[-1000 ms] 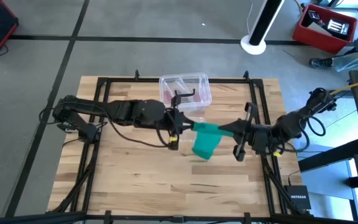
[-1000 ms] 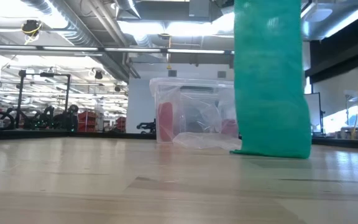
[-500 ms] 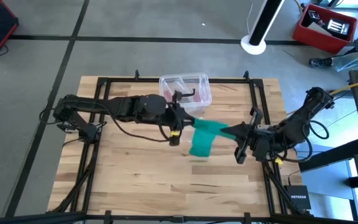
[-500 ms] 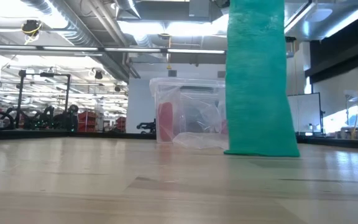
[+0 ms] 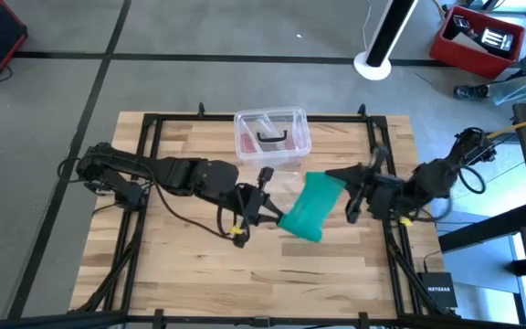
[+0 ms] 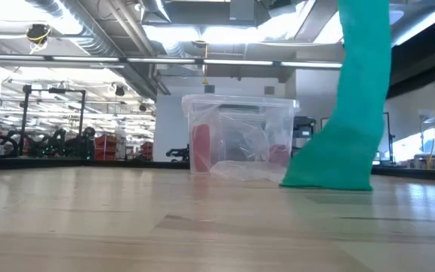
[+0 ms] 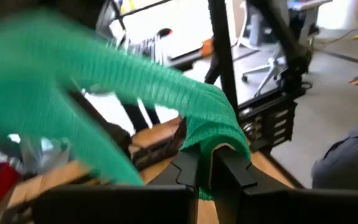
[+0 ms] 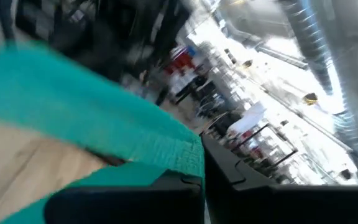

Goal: Roll bandage
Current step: Roll the green bandage

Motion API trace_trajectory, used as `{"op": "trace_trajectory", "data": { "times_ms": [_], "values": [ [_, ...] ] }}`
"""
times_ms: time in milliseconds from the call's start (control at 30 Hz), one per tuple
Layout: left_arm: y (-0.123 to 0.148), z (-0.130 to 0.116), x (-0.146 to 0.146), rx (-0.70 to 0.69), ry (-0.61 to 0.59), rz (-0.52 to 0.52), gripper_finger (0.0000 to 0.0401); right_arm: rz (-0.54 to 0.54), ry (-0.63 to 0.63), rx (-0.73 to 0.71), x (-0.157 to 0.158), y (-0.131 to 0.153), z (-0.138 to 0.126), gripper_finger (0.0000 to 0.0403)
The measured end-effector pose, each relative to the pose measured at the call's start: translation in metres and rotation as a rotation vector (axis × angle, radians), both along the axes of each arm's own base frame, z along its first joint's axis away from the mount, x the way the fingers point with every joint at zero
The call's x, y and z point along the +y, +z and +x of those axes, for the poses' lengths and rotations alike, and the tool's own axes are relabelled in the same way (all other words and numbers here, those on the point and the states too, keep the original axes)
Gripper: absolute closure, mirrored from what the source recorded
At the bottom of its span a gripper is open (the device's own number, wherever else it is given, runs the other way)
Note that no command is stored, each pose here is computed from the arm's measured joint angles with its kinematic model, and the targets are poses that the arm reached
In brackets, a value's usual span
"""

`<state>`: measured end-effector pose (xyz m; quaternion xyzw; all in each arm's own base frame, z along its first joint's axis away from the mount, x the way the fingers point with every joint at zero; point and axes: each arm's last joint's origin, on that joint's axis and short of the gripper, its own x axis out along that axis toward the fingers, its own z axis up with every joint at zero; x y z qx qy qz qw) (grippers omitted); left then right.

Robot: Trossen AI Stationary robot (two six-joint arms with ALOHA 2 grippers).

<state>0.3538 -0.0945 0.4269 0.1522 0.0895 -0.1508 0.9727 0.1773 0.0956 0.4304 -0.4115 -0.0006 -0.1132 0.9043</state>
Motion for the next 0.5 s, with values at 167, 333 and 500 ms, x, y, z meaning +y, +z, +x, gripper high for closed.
{"op": "trace_trajectory", "data": {
  "times_ms": [167,333,500],
  "values": [
    [0.010,-0.005,-0.006,-0.076,-0.020,-0.011,0.0386,0.067,-0.002,0.089,-0.010,-0.013,0.009,0.0401],
    [0.029,-0.015,-0.002,-0.177,0.031,-0.028,0.0386,0.157,0.051,0.138,-0.012,-0.029,0.016,0.0401],
    [0.046,-0.023,0.005,-0.306,0.123,-0.022,0.0386,0.234,0.044,0.168,-0.010,-0.049,0.021,0.0401]
  ]
}}
